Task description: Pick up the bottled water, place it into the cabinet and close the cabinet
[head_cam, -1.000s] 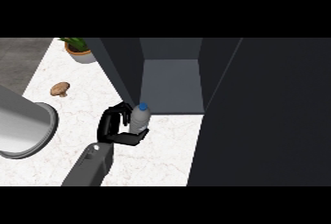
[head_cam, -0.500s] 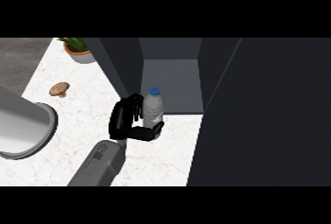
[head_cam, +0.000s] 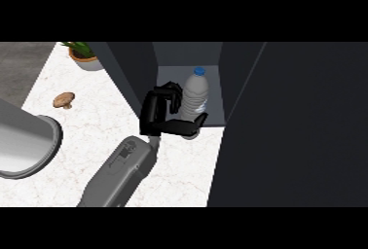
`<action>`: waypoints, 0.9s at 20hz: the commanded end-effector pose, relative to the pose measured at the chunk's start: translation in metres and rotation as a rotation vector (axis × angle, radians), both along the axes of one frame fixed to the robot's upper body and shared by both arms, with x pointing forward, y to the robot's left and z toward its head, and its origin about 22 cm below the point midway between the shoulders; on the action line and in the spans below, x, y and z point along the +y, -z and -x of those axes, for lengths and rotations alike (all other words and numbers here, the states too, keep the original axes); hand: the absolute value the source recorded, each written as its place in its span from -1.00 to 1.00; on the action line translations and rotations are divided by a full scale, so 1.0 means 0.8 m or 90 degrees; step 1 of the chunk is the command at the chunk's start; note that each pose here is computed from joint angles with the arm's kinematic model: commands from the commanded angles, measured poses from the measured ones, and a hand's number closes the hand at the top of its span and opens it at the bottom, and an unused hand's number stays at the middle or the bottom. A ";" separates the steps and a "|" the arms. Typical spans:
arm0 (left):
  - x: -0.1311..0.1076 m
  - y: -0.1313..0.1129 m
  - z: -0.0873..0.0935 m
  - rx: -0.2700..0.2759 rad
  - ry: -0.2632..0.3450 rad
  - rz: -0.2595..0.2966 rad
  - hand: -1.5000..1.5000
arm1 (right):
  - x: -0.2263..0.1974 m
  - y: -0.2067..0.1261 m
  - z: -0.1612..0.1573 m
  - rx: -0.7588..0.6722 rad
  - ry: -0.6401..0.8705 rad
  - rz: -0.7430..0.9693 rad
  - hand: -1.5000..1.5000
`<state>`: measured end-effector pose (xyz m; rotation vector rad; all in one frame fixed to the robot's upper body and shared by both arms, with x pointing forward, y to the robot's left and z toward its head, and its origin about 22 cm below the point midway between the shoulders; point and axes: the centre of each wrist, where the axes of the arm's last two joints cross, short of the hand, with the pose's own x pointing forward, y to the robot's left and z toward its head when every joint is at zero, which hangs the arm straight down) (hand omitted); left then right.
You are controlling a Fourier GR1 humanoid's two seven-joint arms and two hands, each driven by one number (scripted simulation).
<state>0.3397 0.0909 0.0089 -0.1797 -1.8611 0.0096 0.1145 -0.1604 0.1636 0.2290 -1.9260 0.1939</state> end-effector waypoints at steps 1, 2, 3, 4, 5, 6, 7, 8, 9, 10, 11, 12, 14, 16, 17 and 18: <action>-0.005 -0.028 -0.034 0.011 -0.018 -0.018 1.00 | -0.002 -0.019 0.013 -0.028 0.018 0.002 -1.00; -0.016 -0.024 -0.023 0.013 -0.034 -0.022 1.00 | -0.016 -0.020 0.031 -0.029 0.006 0.002 -1.00; -0.019 -0.034 -0.014 0.012 -0.009 -0.029 1.00 | -0.018 -0.013 0.020 -0.020 0.012 0.002 -1.00; -0.020 -0.023 -0.016 0.030 -0.023 -0.034 1.00 | -0.020 -0.027 0.036 -0.026 0.022 -0.006 -1.00; -0.012 -0.020 -0.032 0.035 -0.035 -0.027 1.00 | -0.019 -0.031 0.039 -0.021 0.013 -0.008 -1.00; -0.016 -0.028 -0.040 0.048 -0.036 -0.033 1.00 | -0.016 -0.020 0.025 -0.028 0.015 0.006 -1.00; -0.014 -0.020 -0.047 0.051 -0.049 -0.033 1.00 | -0.013 -0.019 0.033 -0.019 -0.002 0.007 -1.00; -0.015 -0.027 -0.045 0.062 -0.060 -0.018 1.00 | -0.026 -0.030 0.034 -0.035 0.017 0.012 -1.00; -0.027 -0.026 -0.031 0.077 -0.062 -0.015 1.00 | -0.026 -0.024 0.036 -0.029 0.003 0.002 -1.00; -0.007 -0.017 -0.054 0.069 -0.070 -0.006 1.00 | -0.006 -0.007 0.021 -0.018 0.007 0.009 -1.00; -0.012 -0.019 -0.047 0.080 -0.056 -0.018 1.00 | -0.022 -0.019 0.044 -0.018 0.013 -0.006 -1.00; -0.011 -0.011 -0.051 0.079 -0.082 -0.029 1.00 | -0.025 -0.016 0.030 -0.027 -0.004 -0.006 -1.00; -0.021 -0.027 -0.056 0.084 -0.111 -0.031 1.00 | -0.021 -0.016 0.045 -0.015 0.009 -0.016 -1.00; -0.010 -0.021 -0.070 0.074 -0.130 -0.039 1.00 | -0.035 -0.026 0.034 -0.027 0.000 -0.003 -1.00; -0.009 -0.009 -0.069 0.080 -0.147 -0.063 1.00 | -0.031 -0.015 0.025 -0.027 -0.001 -0.011 -1.00; -0.013 -0.013 -0.072 0.073 -0.144 -0.083 1.00 | -0.028 -0.013 0.028 -0.022 0.003 -0.008 -1.00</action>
